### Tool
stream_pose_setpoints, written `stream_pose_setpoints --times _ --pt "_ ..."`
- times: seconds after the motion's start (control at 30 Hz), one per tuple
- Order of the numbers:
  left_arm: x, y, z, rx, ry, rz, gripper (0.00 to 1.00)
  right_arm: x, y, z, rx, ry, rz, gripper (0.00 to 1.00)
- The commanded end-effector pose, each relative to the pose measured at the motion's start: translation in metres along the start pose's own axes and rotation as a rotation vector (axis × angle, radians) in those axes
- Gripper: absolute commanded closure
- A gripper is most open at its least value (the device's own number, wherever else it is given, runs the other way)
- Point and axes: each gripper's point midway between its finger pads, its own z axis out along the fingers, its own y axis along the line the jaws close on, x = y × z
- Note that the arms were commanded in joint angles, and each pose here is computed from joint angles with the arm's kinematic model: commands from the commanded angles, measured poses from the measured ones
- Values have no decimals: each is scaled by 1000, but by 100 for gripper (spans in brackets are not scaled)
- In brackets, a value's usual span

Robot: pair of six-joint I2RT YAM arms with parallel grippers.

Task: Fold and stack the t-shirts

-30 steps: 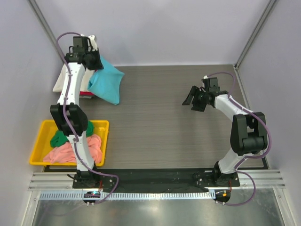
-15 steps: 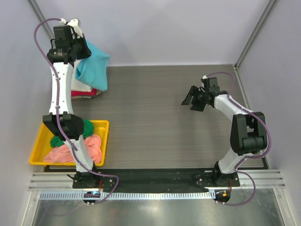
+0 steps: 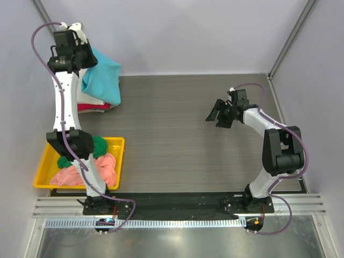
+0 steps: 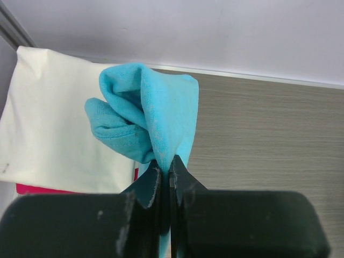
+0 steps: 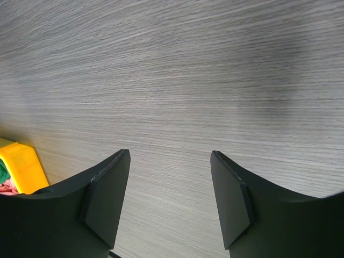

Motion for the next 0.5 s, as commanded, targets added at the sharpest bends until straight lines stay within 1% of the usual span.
stream_pose_setpoints --times 0.0,0.17,0.33,0.47 --pt "-23 8 -1 9 -76 18 100 -5 12 0 -41 -20 -16 32" --pt "-24 23 11 -11 -75 7 100 -2 13 2 -46 -12 -21 32" --pt "-16 40 28 -37 -52 -5 100 1 14 4 -45 -1 -23 33" --pt "-27 52 30 -73 -86 -11 100 6 13 10 -41 16 -27 32"
